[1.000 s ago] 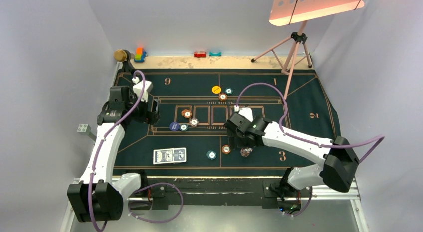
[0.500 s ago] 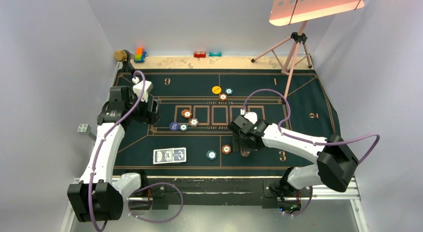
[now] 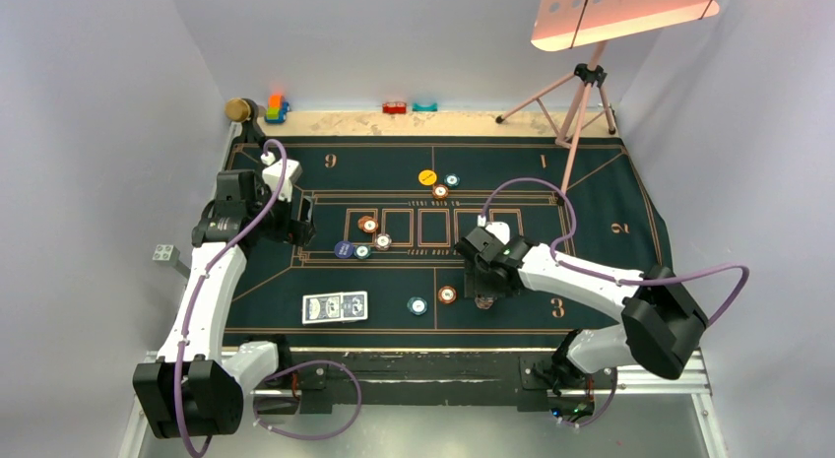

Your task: Distribute texas hold em gaming equipment

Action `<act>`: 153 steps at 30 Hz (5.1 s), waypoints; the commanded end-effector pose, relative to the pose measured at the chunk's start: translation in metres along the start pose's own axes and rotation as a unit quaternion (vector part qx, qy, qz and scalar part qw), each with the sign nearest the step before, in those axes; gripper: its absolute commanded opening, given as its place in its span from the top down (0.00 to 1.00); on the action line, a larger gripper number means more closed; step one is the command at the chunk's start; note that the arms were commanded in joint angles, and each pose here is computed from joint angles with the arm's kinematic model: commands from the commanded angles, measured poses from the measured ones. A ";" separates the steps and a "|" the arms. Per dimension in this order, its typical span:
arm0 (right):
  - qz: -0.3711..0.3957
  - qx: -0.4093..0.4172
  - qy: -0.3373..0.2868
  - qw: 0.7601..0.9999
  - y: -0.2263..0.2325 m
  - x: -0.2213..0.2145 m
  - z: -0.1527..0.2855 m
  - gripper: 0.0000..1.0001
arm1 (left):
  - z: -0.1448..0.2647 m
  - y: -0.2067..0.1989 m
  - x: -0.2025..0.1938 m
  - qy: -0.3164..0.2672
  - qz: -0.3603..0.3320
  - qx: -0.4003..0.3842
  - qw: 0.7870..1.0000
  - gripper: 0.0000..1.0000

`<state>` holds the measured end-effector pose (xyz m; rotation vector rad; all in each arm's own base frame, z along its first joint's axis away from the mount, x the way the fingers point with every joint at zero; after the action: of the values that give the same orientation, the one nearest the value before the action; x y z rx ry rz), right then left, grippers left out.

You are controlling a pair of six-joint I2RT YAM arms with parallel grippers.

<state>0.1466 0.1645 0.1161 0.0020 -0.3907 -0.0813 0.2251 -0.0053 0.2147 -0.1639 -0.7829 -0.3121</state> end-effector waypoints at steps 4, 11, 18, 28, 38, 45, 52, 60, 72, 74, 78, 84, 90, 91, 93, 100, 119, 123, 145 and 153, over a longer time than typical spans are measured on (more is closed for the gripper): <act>-0.006 0.007 -0.003 1.000 0.000 0.000 -0.002 0.40 | -0.001 0.003 0.002 -0.010 -0.009 0.001 1.000 0.00; -0.008 0.005 -0.005 1.000 -0.003 0.001 -0.001 0.53 | 0.000 0.003 0.002 -0.011 -0.008 0.001 1.000 0.00; -0.013 0.009 -0.013 1.000 -0.004 0.007 0.008 0.67 | 0.000 0.003 0.002 -0.011 -0.009 0.001 1.000 0.00; -0.028 0.039 -0.039 0.998 -0.003 0.036 0.032 0.84 | 0.000 0.003 0.002 -0.012 -0.009 0.002 1.000 0.00; -0.040 0.047 -0.109 0.992 0.007 0.133 0.056 0.87 | 0.001 0.003 0.002 -0.013 -0.010 0.004 1.000 0.00; -0.052 0.021 -0.114 0.992 0.023 0.209 0.008 0.88 | -0.001 0.003 0.001 -0.010 -0.010 0.003 1.000 0.00; -0.069 0.006 -0.097 0.993 0.036 0.256 -0.044 0.89 | -0.001 0.004 0.001 -0.010 -0.010 0.005 1.000 0.00; -0.071 -0.002 -0.086 0.994 0.049 0.275 -0.089 0.89 | -0.002 0.004 0.001 -0.008 -0.010 0.004 1.000 0.00; -0.075 0.003 -0.059 0.995 0.053 0.269 -0.114 0.86 | -0.003 0.004 0.000 -0.006 -0.011 0.006 1.000 0.00; -0.073 0.005 -0.059 0.996 0.054 0.269 -0.115 0.82 | -0.003 0.004 0.000 -0.006 -0.011 0.005 1.000 0.00; -0.066 0.000 -0.052 0.997 0.053 0.268 -0.118 0.63 | -0.003 0.004 0.000 -0.006 -0.011 0.005 1.000 0.00; -0.059 -0.007 -0.052 0.997 0.050 0.268 -0.116 0.38 | -0.001 0.004 0.000 -0.009 -0.012 0.006 1.000 0.00; -0.061 -0.001 -0.087 0.994 0.047 0.285 -0.073 0.28 | 0.000 0.004 0.001 -0.012 -0.012 0.007 1.000 0.00; -0.063 0.003 -0.096 0.993 0.046 0.286 -0.062 0.27 | 0.000 0.003 0.000 -0.011 -0.012 0.006 1.000 0.00; -0.069 0.008 -0.114 0.991 0.040 0.284 -0.039 0.27 | 0.000 0.003 0.001 -0.013 -0.013 0.004 1.000 0.00; -0.078 0.033 -0.109 0.990 0.016 0.213 0.011 0.25 | -0.001 0.003 -0.001 -0.012 -0.015 0.002 1.000 0.00; -0.071 0.049 0.020 0.996 -0.012 0.029 0.014 0.12 | 0.002 0.001 0.001 -0.015 -0.012 0.000 1.000 0.00; -0.058 0.048 0.031 0.997 -0.007 0.018 0.007 0.11 | 0.002 0.001 0.001 -0.016 -0.012 0.000 1.000 0.00; -0.021 0.004 0.047 0.999 -0.002 -0.009 -0.028 0.43 | 0.004 0.001 0.002 -0.020 -0.010 0.004 1.000 0.00; -0.019 0.000 0.034 0.999 -0.002 -0.006 -0.020 0.54 | 0.003 0.001 0.002 -0.020 -0.010 0.004 1.000 0.00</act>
<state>0.1470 0.1635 0.0911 0.0285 -0.2877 -0.0986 0.2222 -0.0054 0.2121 -0.1631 -0.7831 -0.3216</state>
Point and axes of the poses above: each gripper's point midway between its finger pads, its own z axis back along the fingers, its own y axis along the line the jaws close on, x = y × z, the point moved 8 cm from there along z, back along the fingers, and after that the axes turned 3 degrees about -z, right-handed, at the moved point
